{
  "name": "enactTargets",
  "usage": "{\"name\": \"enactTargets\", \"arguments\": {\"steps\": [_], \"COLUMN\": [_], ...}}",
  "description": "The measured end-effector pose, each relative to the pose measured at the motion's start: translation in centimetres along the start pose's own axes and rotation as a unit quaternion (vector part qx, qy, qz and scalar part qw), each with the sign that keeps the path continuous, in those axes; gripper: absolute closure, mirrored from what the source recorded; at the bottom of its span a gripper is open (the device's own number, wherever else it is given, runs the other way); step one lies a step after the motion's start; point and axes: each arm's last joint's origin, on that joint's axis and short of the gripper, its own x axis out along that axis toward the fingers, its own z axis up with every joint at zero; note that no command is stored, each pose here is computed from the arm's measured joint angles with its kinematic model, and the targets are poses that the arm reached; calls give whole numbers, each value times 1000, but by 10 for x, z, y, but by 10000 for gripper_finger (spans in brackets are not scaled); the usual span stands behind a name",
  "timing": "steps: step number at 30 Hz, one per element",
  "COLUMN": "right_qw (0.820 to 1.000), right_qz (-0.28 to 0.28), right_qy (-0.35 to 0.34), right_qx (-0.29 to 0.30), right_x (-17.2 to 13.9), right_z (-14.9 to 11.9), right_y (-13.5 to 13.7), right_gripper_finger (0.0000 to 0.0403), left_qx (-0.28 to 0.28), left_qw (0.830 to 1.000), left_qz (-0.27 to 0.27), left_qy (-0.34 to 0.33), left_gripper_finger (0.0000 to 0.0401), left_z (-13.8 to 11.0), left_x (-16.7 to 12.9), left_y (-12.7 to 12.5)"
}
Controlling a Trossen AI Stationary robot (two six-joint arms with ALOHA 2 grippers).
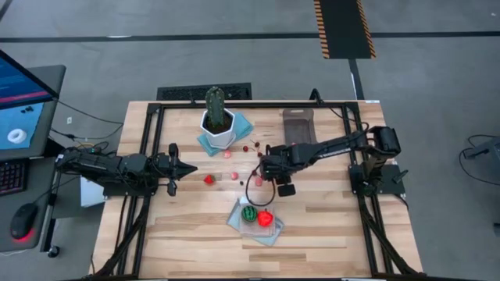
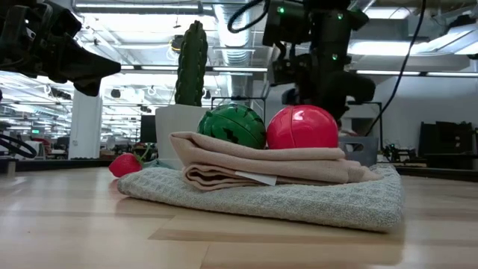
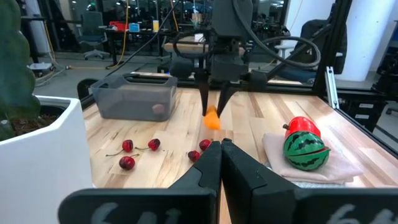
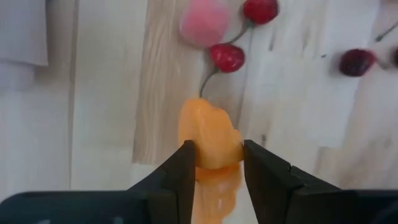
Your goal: Pick and placing Produce into tupperware
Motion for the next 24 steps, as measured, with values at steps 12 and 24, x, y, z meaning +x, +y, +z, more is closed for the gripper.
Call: {"name": "enactTargets", "arguments": {"steps": [12, 24], "right_qw": [1000, 999], "right_qz": [-20, -6], "right_qy": [15, 12], "right_qx": [-1, 30], "right_x": [-21, -22], "right_z": [7, 8], "right_y": [-7, -5], "right_gripper_finger": [318, 332], "left_qx": [0, 0], "left_qw": [1000, 1000], "left_qz": [0, 0], "left_qy": [0, 0], "left_gripper_finger": [401, 401], "left_z": [0, 0], "left_x": [0, 0], "left_y": [0, 0]}}
